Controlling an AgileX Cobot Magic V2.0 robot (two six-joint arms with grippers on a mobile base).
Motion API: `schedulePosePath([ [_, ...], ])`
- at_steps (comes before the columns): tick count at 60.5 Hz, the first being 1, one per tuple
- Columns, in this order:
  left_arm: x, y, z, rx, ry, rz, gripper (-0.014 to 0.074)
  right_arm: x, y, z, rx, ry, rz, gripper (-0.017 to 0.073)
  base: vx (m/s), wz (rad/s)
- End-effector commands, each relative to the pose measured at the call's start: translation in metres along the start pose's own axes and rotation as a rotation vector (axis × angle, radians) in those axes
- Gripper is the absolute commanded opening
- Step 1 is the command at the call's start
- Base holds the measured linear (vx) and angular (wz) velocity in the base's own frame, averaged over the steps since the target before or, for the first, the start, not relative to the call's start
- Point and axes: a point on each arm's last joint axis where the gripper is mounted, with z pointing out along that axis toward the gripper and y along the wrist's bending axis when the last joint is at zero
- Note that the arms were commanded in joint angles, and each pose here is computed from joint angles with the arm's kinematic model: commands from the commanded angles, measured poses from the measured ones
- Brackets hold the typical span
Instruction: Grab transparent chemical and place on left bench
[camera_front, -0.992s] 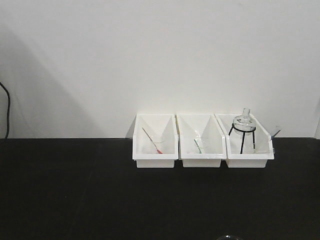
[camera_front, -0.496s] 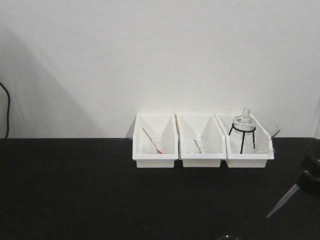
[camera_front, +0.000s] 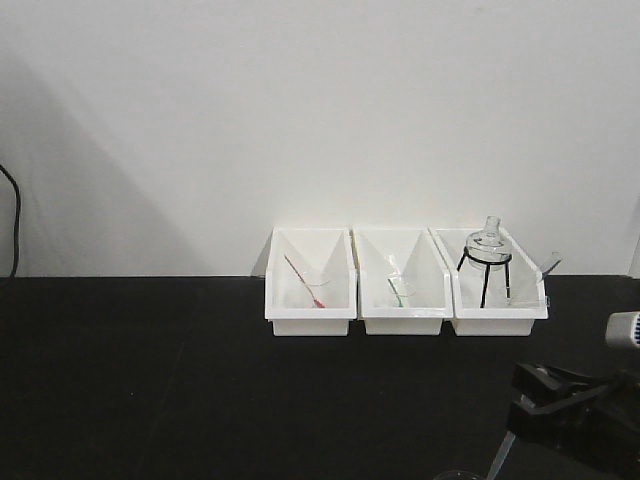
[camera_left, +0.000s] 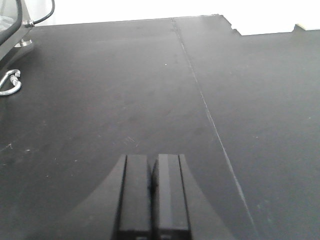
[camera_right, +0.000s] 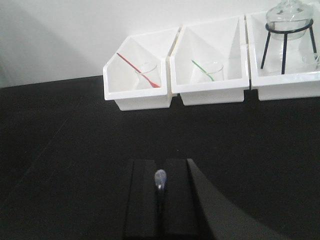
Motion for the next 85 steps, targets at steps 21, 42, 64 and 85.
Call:
schedulePosePath([
  [21,-0.003,0.0,-0.001,-0.002,-0.081,-0.009,-0.0003,0.022,0.008,0.047,-0.208,0.032,-0.039,0.0069,0.0,0.0],
  [42,-0.003,0.0,-0.001,-0.002,-0.081,-0.009,-0.0003,0.024,0.01,0.05,-0.241,0.029,-0.052,0.0457,0.0,0.0],
  [64,-0.003,0.0,-0.001,-0.002,-0.081,-0.009,-0.0003,-0.013,0.01,0.031,-0.121,-0.048,-0.321,0.0456,0.0,0.0],
  [85,-0.003,0.0,-0.001,-0.002,-0.081,-0.009,-0.0003,-0.063,0.006,-0.049,0.165,-0.135,-0.306,-0.0013,0.0,0.0],
])
